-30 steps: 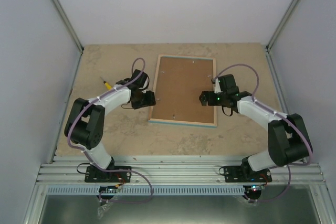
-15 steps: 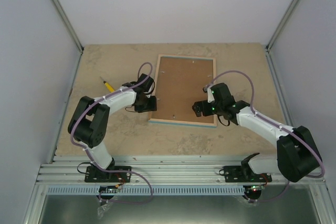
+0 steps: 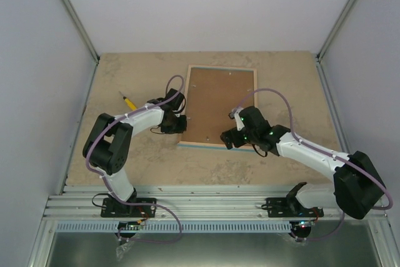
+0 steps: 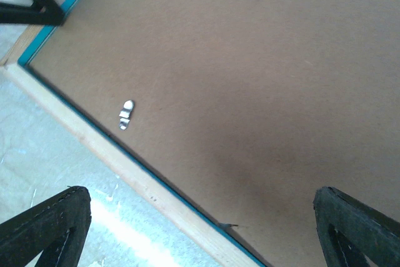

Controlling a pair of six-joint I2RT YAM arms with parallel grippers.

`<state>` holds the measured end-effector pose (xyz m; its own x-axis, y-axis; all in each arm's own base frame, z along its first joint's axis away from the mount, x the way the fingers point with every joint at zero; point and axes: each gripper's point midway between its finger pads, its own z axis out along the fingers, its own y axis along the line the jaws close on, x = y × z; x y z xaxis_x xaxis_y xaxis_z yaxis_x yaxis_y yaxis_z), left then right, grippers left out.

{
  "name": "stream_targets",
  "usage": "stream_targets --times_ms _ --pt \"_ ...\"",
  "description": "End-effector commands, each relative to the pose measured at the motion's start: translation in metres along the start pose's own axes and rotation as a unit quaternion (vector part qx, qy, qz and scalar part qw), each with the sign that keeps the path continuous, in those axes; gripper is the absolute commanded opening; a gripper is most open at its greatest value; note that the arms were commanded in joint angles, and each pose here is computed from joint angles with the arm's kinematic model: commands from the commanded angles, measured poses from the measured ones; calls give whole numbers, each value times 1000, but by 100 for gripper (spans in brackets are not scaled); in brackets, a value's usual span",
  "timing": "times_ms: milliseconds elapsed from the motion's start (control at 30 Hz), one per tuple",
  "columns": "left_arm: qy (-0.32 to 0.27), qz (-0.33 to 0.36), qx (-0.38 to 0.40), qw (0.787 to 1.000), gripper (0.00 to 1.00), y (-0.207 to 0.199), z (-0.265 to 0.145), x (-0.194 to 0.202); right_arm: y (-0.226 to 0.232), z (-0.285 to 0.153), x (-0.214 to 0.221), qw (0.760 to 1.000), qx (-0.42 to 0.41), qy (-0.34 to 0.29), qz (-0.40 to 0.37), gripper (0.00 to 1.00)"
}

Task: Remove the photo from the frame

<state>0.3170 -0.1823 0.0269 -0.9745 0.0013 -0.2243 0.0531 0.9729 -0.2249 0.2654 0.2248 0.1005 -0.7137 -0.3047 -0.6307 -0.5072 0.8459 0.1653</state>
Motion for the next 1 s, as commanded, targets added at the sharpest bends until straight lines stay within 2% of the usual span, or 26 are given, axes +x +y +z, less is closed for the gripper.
stream_targets --times_ms 0,233,433,667,900,967 --pt "-19 -4 10 1000 5 -7 -11 -9 15 -4 -3 998 3 -6 -63 98" --pt "-45 -6 14 999 1 -14 -39 -21 48 -7 1 987 12 -14 -159 98" --pt "-62 -8 28 998 1 -21 -60 -28 62 -2 7 966 81 -22 -244 98" --pt "-79 -6 26 996 1 -23 -80 -34 73 12 7 926 184 -27 -328 98" --pt "-76 -3 27 997 1 -23 -85 -31 62 13 -9 881 301 -53 -361 98" --pt "-77 -2 30 997 1 -24 -87 -31 60 15 -14 862 328 -60 -383 97"
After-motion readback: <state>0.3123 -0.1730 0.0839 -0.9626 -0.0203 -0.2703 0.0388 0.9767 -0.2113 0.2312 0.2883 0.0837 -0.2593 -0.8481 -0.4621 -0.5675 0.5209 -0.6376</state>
